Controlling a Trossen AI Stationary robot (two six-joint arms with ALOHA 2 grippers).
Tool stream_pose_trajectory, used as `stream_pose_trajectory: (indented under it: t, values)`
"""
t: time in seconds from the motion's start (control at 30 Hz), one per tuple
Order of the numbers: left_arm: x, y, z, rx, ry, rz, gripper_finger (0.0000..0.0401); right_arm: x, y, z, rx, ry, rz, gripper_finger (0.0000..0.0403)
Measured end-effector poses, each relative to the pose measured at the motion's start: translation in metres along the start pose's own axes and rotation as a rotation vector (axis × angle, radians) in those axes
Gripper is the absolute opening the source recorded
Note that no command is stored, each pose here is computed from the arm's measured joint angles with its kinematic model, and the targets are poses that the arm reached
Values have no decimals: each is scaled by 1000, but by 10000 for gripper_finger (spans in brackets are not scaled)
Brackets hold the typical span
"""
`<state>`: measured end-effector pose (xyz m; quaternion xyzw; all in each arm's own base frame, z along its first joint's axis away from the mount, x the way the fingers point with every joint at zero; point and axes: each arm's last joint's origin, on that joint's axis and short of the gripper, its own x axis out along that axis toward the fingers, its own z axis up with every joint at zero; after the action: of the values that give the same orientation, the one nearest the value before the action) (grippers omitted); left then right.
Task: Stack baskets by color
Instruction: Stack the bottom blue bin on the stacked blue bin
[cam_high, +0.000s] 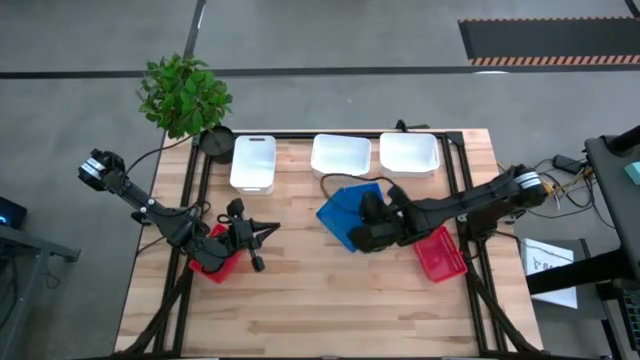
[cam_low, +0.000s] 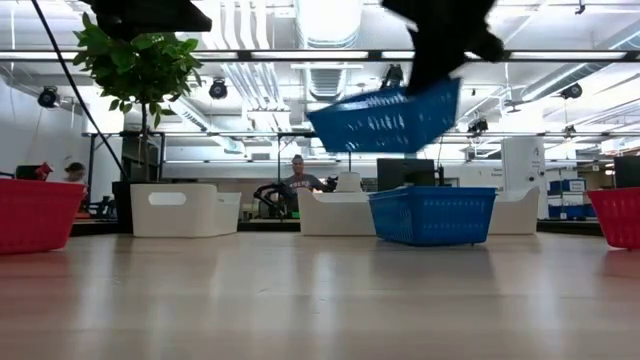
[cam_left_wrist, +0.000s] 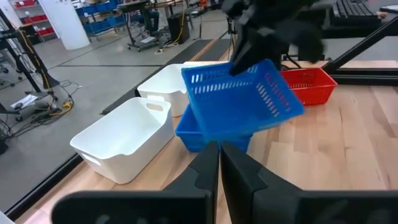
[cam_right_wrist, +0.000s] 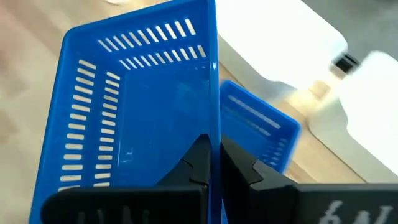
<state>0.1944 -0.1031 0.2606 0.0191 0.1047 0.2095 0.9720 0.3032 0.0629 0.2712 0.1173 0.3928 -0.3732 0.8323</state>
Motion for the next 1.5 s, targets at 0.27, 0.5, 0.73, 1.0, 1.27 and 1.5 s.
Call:
stream_pose_trajectory:
  t: [0.27, 0.5, 0.73, 1.0, 1.27, 1.5]
  values:
    - [0, 0, -1, 4, 2, 0, 1, 13, -42, -11, 160, -24, 12, 9]
    - [0, 0, -1, 5, 3, 0, 1, 13, -66, -21, 329, -71, 87, 9]
    - [0, 0, -1, 5, 3, 1, 1, 24, -81, -41, 473, -74, 45, 11]
    - [0, 0, -1, 5, 3, 1, 1, 34, -83, -53, 518, -74, 14, 12]
    - [0, 0, -1, 5, 3, 1, 1, 36, -83, -54, 526, -90, 1, 13]
    - [0, 0, -1, 5, 3, 1, 1, 36, -82, -53, 545, -94, 12, 13]
